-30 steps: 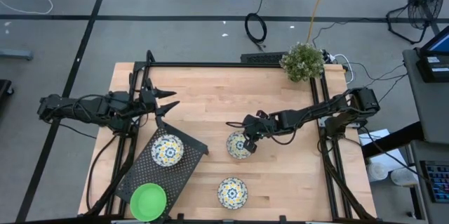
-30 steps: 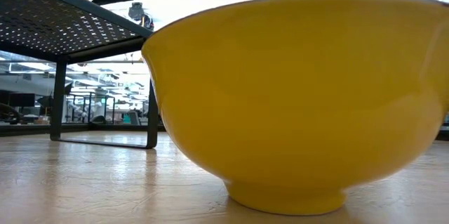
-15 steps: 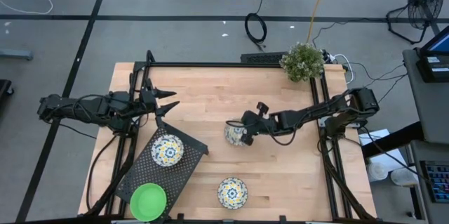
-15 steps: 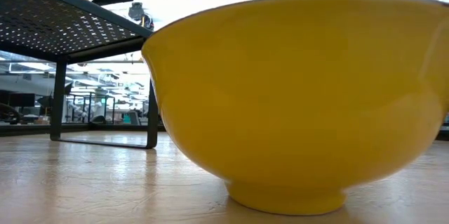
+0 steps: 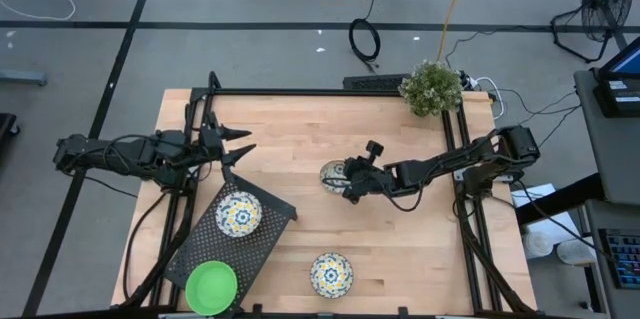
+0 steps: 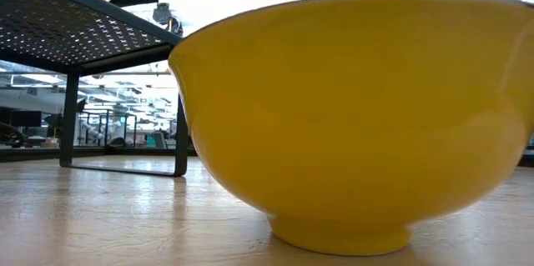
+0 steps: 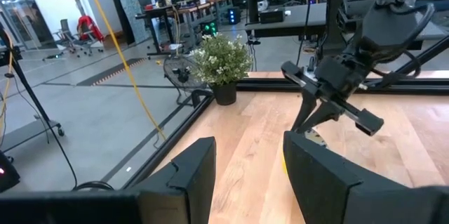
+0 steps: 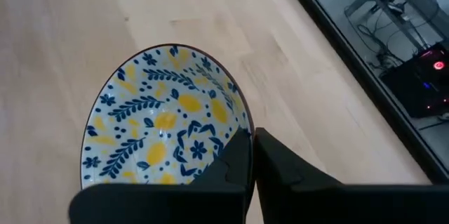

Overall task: Pick & Place Mini bowls
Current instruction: Stack the top yellow patterned bowl on the yellow patterned bowl on the shelf

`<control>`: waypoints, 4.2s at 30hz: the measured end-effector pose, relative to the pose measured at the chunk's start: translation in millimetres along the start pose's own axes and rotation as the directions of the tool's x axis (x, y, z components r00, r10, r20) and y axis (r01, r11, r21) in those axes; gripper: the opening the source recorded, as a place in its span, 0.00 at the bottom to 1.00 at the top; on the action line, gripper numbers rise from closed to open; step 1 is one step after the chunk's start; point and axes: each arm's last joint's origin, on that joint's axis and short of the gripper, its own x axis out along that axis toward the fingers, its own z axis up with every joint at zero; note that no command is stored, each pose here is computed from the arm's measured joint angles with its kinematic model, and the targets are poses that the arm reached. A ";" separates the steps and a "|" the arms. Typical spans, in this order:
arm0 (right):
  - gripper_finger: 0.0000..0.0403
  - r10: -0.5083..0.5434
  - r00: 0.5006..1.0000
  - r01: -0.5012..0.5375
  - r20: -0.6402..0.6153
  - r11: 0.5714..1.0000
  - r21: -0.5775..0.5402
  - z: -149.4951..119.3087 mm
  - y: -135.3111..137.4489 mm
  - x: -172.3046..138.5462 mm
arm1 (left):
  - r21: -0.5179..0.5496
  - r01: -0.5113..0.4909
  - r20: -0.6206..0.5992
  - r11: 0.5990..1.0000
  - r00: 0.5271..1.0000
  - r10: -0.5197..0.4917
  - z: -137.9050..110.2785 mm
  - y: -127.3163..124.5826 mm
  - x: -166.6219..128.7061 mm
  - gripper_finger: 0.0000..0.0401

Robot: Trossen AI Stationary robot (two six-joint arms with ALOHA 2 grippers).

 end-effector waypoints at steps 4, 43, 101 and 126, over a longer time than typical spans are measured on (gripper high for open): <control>0.00 0.004 1.000 -0.004 0.007 1.000 -0.021 0.2 1.9 -1.8 | -0.003 0.000 -0.001 1.000 1.000 0.000 -0.1 0.0 0.0 0.43; 0.00 -0.364 0.832 0.445 0.418 0.888 -0.112 53.7 15.1 -48.1 | 0.040 0.023 -0.004 0.999 1.000 -0.023 -13.1 -31.9 67.2 0.43; 0.00 -0.248 0.801 0.319 0.545 0.947 -0.038 65.8 13.5 -54.3 | -0.011 0.030 0.046 0.999 0.999 -0.029 -30.2 -48.5 125.6 0.40; 0.34 -0.164 0.808 0.216 0.566 0.976 -0.027 60.4 28.5 -66.6 | -0.020 -0.069 0.113 0.997 0.991 0.070 -16.9 -48.9 116.1 0.01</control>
